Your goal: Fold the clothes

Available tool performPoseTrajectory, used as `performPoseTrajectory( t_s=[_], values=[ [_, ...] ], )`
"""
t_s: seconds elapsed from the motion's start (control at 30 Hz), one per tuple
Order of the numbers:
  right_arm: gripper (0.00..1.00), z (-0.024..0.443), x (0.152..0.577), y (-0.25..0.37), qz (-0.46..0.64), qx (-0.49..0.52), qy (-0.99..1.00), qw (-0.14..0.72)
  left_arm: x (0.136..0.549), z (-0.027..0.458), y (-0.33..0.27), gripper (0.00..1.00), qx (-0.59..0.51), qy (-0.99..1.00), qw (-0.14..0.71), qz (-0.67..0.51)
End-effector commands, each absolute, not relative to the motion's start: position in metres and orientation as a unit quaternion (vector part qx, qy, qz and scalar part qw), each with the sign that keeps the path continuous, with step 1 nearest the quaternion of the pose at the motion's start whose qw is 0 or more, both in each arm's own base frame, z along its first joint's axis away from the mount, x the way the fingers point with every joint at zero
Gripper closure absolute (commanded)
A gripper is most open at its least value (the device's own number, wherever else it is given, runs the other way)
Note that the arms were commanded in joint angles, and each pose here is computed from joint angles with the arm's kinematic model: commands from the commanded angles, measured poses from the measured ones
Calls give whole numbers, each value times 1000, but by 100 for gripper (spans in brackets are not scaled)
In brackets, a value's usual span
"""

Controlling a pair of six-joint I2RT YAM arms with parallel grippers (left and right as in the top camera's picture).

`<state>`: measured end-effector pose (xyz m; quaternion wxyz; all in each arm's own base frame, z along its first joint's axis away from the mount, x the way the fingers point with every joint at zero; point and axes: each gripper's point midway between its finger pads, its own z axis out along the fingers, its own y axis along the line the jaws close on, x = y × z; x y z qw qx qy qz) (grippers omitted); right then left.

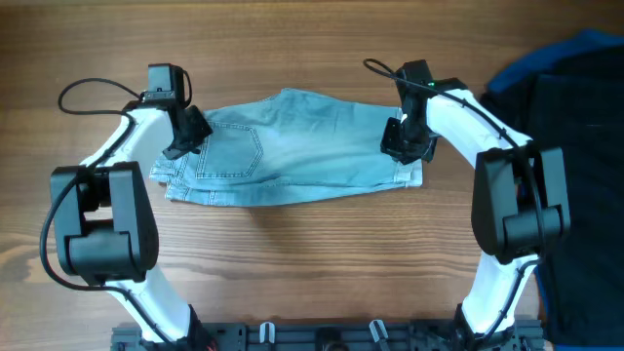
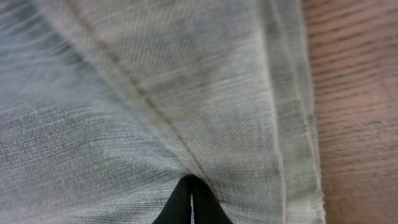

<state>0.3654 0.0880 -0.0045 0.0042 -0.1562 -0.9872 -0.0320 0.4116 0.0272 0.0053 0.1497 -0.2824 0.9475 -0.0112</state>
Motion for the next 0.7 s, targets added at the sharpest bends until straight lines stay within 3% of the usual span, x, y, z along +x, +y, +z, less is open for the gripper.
performPoseTrajectory(
  t_s=[0.0,0.3,0.37,0.4,0.47,0.5,0.57,0.6,0.67],
  values=[
    [96,-31,343,12,119,-210,-970,30,380,-14,90,96,-333,929,119,107],
    [95,25,369,-3,125,-223,-967,-11,392,67,94,96,-342,911,208,97],
    [80,40,381,6,95,-201,-975,-26,394,81,89,96,-338,910,224,88],
    [62,50,389,14,71,-191,-978,-36,395,87,83,96,-332,911,231,80],
    [41,64,402,29,24,-161,-985,-53,399,91,69,96,-320,916,235,60],
    [26,71,411,41,-10,-137,-988,-64,402,91,54,96,-308,922,233,33],
    [18,75,422,58,-58,-106,-989,-80,407,89,30,96,-289,930,228,-10],
    [20,77,428,66,-81,-97,-988,-88,410,89,14,96,-277,933,227,-36],
    [35,78,435,77,-112,-93,-985,-97,418,89,-6,96,-268,933,232,-64]
  ],
)
